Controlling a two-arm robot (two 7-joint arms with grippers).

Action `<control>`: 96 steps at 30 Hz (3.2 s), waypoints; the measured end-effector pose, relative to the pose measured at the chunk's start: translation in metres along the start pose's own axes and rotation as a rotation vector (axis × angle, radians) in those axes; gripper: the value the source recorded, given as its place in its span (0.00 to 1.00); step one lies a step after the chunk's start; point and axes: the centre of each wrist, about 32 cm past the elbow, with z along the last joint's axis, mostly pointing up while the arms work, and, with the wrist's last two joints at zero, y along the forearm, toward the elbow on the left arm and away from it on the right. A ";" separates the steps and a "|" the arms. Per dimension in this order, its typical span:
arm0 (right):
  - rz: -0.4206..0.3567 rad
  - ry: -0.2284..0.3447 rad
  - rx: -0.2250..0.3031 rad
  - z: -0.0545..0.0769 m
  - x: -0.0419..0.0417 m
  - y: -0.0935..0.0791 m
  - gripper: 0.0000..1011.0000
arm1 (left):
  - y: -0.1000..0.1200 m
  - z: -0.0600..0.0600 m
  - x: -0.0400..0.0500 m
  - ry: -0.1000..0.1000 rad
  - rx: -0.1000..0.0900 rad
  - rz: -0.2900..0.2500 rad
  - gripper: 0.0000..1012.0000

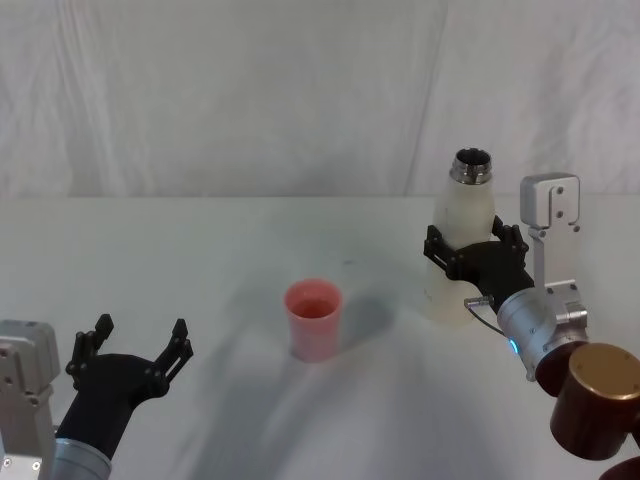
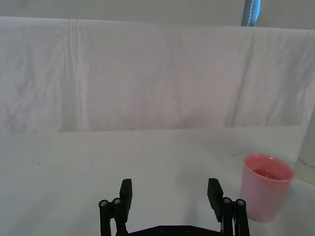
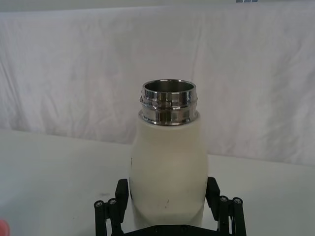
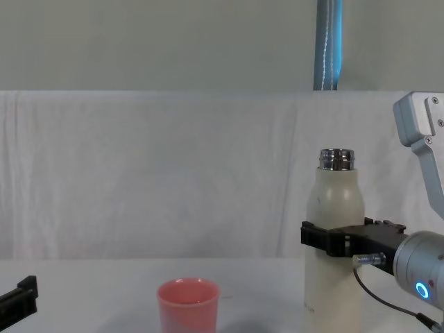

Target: Grasp the thermos with one hand and pour water into the cup lid.

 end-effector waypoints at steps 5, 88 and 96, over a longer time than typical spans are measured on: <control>-0.006 0.002 0.003 0.000 0.0003 0.002 0.99 | 0.000 0.000 0.0000 0.000 0.000 0.000 0.99; 0.105 -0.267 0.089 0.034 0.0322 -0.007 0.94 | 0.000 0.000 0.0000 0.000 0.000 0.000 0.99; 0.134 -0.392 0.116 0.037 0.0395 -0.012 0.94 | 0.000 0.000 0.0000 0.000 0.000 0.000 0.99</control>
